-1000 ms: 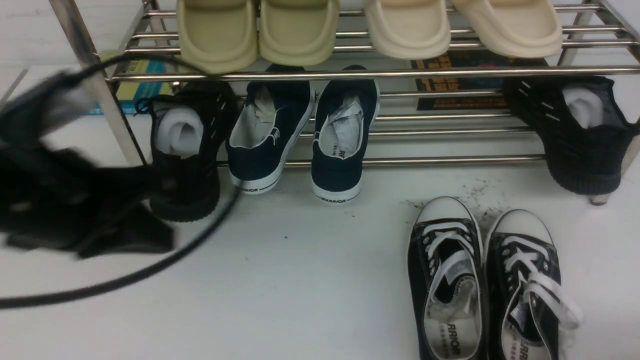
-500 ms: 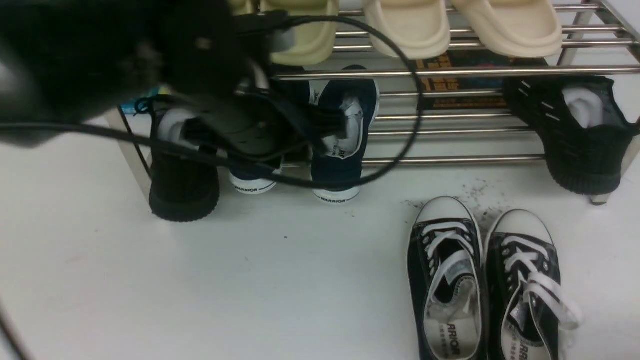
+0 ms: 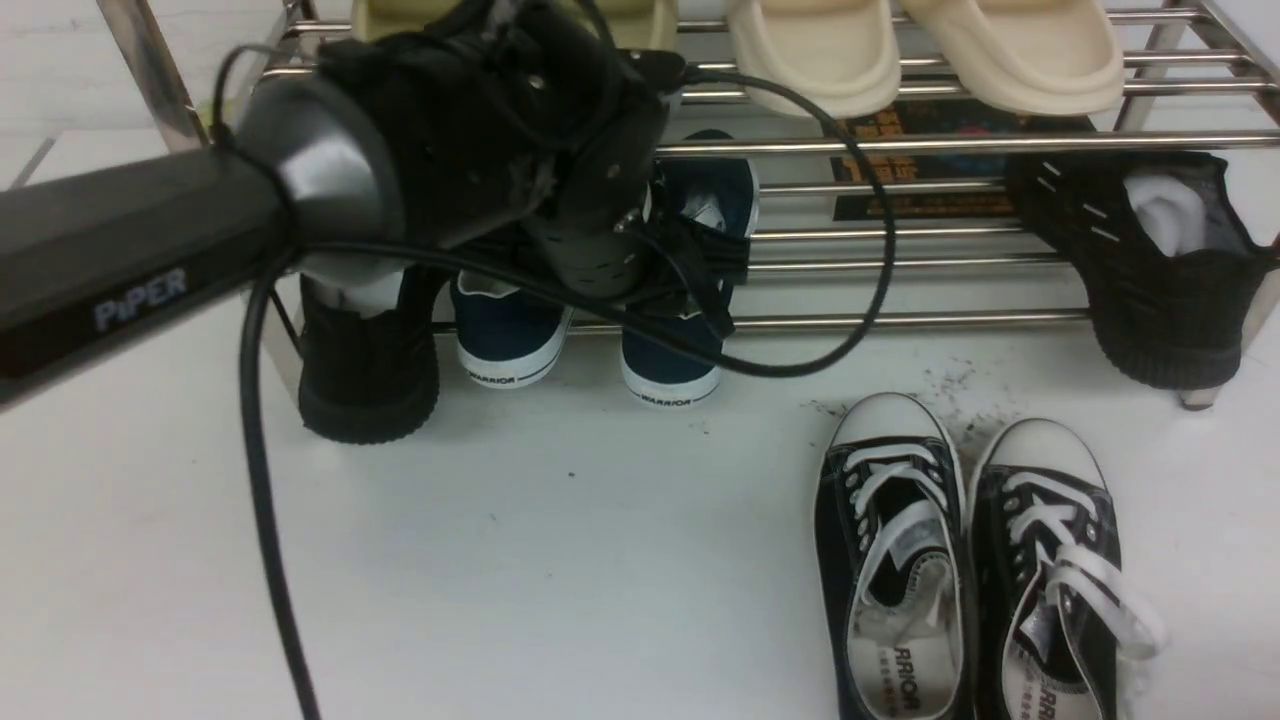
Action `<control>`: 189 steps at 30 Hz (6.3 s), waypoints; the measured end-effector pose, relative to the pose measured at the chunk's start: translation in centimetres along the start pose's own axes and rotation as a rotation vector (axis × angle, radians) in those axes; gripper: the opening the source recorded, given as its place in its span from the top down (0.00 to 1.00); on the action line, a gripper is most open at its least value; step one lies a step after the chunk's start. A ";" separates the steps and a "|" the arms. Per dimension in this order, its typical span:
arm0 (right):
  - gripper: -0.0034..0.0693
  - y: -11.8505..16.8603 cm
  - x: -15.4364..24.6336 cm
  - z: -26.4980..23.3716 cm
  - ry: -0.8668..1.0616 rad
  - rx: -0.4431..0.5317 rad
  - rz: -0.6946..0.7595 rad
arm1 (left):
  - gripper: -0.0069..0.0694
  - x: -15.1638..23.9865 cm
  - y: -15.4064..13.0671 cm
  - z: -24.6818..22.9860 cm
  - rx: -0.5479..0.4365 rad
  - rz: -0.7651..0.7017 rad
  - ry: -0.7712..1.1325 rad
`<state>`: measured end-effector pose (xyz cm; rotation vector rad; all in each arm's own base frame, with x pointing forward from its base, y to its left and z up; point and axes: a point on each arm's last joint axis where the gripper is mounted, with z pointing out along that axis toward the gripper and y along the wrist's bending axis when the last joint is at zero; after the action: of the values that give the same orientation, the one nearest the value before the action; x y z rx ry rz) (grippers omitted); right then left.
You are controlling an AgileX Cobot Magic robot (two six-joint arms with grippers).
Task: Take the shoes off the shelf with your hand on the white table.
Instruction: 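Grasp a shoe standing on the lower shelf of the shoe rack with the left gripper, then set the held shoe down on the floor in front of the rack with the left gripper, then grasp the leftmost shoe on the bottom shelf of the shoe rack with the left gripper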
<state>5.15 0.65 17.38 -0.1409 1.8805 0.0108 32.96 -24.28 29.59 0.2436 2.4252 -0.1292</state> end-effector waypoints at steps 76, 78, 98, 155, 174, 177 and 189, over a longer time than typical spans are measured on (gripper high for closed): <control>0.62 0.0 0.0 0.0 0.000 0.000 0.000 | 0.86 16.7 -2.6 -5.5 -0.092 -0.339 0.095; 0.62 0.0 0.0 0.0 0.000 0.000 0.000 | 0.86 16.8 -2.6 -5.0 -0.094 -0.371 0.064; 0.62 0.0 0.0 0.0 0.000 0.000 0.000 | 0.64 18.1 -3.3 -2.7 -0.145 -0.431 0.097; 0.62 0.0 0.0 0.0 -0.001 0.000 0.000 | 0.33 0.1 1.9 1.5 -0.124 0.146 0.040; 0.62 0.0 0.0 0.0 -0.001 0.000 0.000 | 0.28 1.1 0.7 5.3 -0.246 0.359 0.045; 0.62 0.0 0.0 0.0 -0.001 0.000 0.000 | 0.28 1.4 -0.5 4.2 -0.276 0.376 0.071; 0.62 0.0 0.0 0.0 -0.001 0.000 0.000 | 0.31 -0.8 0.1 2.6 -0.381 0.241 0.014</control>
<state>5.15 0.65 17.39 -0.1406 1.8797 0.0113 35.27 -24.72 28.14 0.3581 2.3552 0.4383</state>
